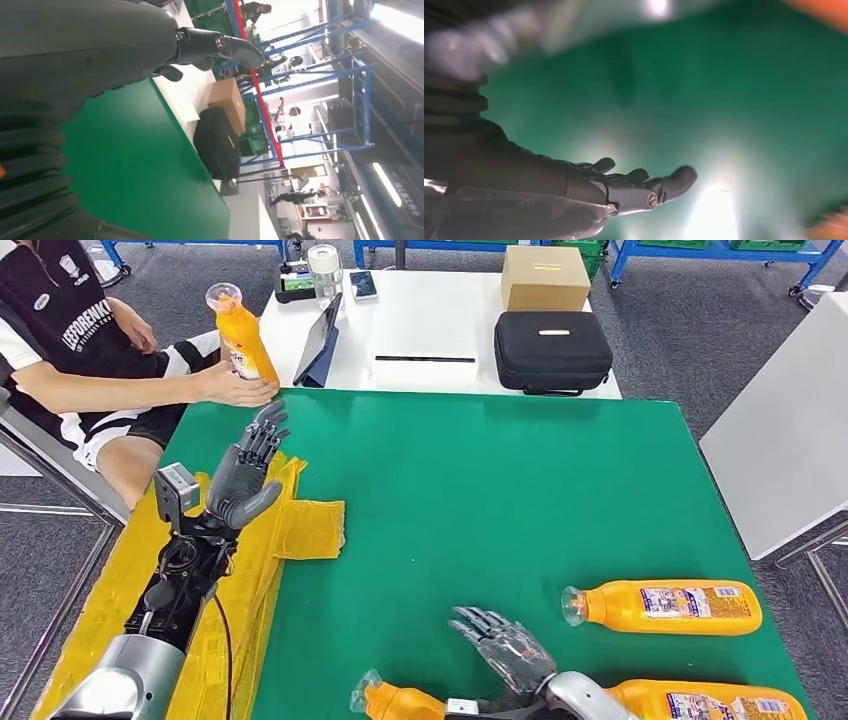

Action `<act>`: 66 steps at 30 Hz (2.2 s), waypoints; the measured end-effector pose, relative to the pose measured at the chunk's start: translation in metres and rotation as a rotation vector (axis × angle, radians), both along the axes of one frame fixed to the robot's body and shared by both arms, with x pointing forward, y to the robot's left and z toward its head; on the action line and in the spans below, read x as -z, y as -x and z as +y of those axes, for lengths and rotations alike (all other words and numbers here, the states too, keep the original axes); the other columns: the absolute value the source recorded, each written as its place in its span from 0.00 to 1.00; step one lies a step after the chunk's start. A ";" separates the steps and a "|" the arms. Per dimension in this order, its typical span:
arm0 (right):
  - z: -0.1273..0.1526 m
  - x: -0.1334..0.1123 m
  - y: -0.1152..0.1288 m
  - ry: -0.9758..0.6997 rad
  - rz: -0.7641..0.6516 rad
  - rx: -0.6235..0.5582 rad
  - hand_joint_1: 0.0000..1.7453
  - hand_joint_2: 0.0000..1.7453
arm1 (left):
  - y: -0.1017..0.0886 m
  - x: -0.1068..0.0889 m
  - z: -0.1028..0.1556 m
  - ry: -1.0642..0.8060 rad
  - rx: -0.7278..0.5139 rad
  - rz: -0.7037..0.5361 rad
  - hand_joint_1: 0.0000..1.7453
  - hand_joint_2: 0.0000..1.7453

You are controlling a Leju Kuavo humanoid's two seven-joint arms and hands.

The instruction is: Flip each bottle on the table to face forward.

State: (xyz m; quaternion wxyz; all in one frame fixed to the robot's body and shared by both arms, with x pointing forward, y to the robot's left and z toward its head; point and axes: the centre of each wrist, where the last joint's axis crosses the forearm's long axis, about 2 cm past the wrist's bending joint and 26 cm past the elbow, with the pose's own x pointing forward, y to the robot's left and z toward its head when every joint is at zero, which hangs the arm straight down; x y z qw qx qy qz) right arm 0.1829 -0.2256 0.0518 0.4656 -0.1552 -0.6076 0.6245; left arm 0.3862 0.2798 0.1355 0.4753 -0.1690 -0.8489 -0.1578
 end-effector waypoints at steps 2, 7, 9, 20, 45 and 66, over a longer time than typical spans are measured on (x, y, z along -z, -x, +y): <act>0.008 0.004 -0.001 -0.009 0.007 -0.017 0.00 1.00 | -0.001 0.000 -0.001 0.003 0.002 0.002 0.00 1.00; 0.017 0.006 -0.003 -0.026 0.014 -0.043 0.00 1.00 | -0.003 0.000 -0.001 0.005 0.002 0.009 0.00 1.00; 0.019 0.006 -0.004 -0.026 0.016 -0.050 0.00 1.00 | -0.004 -0.001 -0.002 0.005 0.002 0.011 0.00 1.00; 0.027 0.006 -0.006 -0.112 -0.021 -0.102 0.00 1.00 | -0.008 -0.002 -0.002 0.008 0.003 0.016 0.00 1.00; 0.056 -0.093 -0.029 -0.494 -0.909 0.204 0.00 1.00 | -0.008 0.004 -0.025 0.049 0.030 0.054 0.00 1.00; 0.082 -0.086 -0.034 -0.858 -0.336 -0.083 0.00 1.00 | -0.007 0.008 -0.027 0.040 0.032 0.073 0.00 1.00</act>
